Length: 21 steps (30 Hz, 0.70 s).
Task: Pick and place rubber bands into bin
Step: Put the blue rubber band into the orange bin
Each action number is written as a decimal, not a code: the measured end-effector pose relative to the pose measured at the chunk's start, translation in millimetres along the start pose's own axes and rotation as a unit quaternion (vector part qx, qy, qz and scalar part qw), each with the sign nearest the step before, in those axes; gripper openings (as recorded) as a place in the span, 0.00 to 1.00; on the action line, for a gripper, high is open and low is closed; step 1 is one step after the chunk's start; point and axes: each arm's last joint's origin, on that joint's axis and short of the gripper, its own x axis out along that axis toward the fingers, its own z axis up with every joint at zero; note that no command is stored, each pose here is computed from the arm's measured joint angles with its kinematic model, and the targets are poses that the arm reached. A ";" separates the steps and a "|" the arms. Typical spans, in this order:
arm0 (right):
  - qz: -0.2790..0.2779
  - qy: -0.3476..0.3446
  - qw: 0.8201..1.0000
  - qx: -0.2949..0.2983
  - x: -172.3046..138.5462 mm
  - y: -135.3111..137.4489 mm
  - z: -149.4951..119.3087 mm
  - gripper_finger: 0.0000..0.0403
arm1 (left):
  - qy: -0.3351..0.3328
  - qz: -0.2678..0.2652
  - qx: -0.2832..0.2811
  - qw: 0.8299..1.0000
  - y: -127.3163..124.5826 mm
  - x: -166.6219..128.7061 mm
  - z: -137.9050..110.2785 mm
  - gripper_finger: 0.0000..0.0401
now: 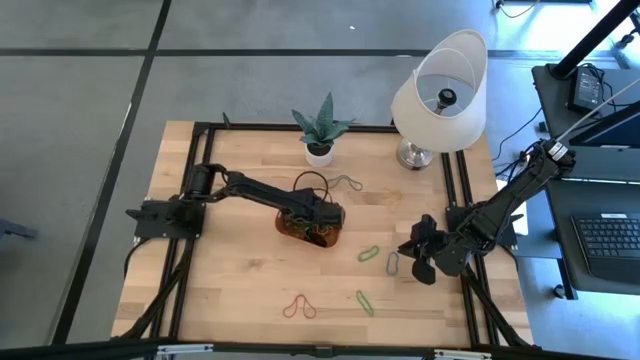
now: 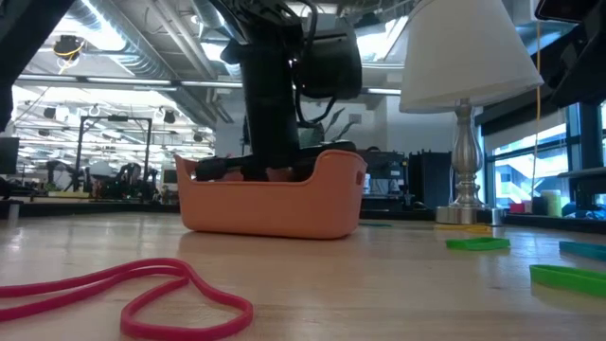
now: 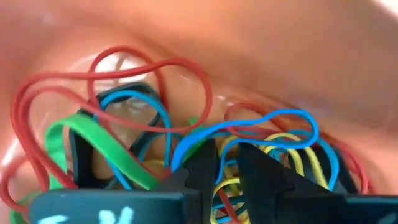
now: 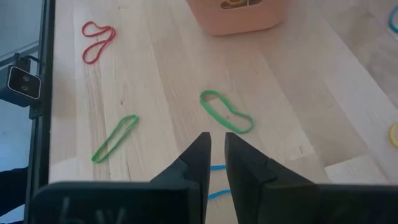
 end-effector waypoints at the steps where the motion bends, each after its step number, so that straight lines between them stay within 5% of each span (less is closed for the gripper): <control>1: 0.000 0.000 1.000 -0.001 0.0 0.0 0.0 0.13 | 0.002 -0.002 0.020 1.000 0.0 -1.7 -0.5 0.17; 6: 0.000 0.000 1.000 -0.012 0.0 0.0 0.0 0.13 | 0.012 -0.013 0.123 0.992 -0.9 -15.5 2.8 0.16; 21: 0.000 0.000 1.000 -0.012 0.0 0.0 -0.1 0.13 | 0.073 -0.040 0.219 0.972 -4.5 -39.9 27.3 0.38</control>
